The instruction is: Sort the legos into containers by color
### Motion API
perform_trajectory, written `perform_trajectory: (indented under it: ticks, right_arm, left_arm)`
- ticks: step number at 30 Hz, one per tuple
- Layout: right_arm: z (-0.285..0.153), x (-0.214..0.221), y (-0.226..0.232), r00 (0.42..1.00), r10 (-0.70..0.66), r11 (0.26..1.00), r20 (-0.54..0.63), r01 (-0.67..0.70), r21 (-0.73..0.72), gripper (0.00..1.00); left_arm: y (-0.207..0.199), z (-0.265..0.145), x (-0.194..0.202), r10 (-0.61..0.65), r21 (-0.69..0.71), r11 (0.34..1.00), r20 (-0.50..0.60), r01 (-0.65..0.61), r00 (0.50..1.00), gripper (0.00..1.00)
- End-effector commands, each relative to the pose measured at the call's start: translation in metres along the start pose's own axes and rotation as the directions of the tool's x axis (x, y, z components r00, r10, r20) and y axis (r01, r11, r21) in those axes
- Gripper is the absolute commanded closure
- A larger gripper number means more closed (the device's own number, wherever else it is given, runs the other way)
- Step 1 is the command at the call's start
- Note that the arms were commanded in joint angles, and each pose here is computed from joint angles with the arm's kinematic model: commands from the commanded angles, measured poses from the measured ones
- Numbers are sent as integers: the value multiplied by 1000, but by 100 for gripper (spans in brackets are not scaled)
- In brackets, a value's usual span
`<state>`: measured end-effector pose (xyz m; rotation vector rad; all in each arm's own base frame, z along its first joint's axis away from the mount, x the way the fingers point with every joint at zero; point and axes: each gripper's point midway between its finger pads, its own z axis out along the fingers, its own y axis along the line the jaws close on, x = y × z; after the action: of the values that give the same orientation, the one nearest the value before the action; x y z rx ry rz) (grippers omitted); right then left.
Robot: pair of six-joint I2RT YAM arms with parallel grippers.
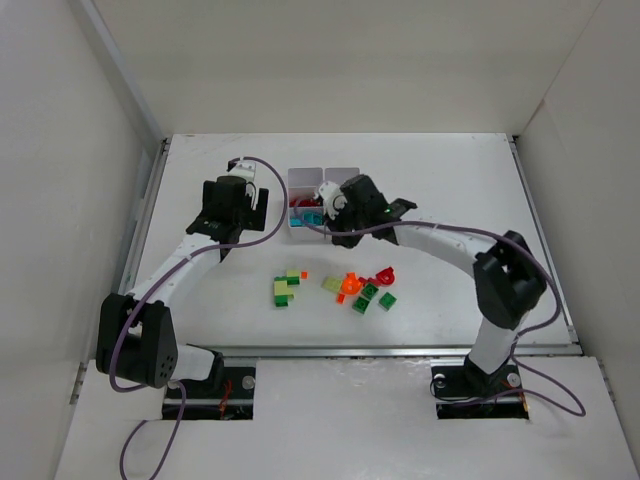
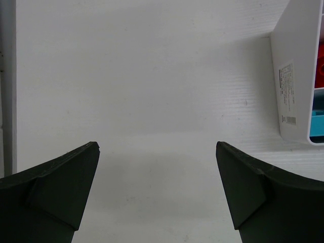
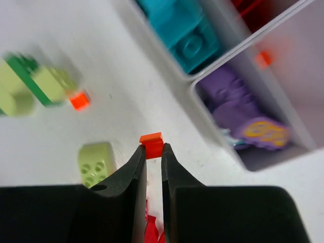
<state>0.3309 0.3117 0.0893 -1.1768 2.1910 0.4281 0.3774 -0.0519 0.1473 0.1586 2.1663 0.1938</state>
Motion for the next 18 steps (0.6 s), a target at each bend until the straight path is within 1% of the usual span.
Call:
perform_trajectory:
  ticks: [1,2,3,6,8,11,16,18]
  right_arm:
    - [-64,-97,-37,936,62,993,348,-92,72,100]
    - [-68,-111,-47,921,83,989,380,-122,79,100]
    - [-68,-114,-58,913,122,981,389,-170,92,100]
    - [-57,-118,-77,923,140,970,358,-201,139,100]
    - [-50,-117,-81,930,147,967,336,-207,147,100]
    - [-41,-111,-89,929,196,953,314,-255,161,100]
    - [-45,-115,-102,905,240,935,352,-313,168,100]
    - [-41,-111,-105,906,248,935,344,-317,161,97]
  left_arm:
    - [4,-7,-12,-14,-11,1000,52,14,999,0]
    - [4,-7,-12,-14,-11,1000,52,14,999,0]
    - [4,-7,-13,-23,-10,1000,52,23,998,0]
    - [4,-7,-13,-23,-10,1000,52,23,998,0]
    - [4,-7,-13,-23,-10,1000,52,23,998,0]
    - [3,-6,-8,-20,-10,1000,44,21,999,0]
    - [3,-6,-8,-20,-10,1000,44,21,999,0]
    - [3,-6,-8,-20,-10,1000,44,21,999,0]
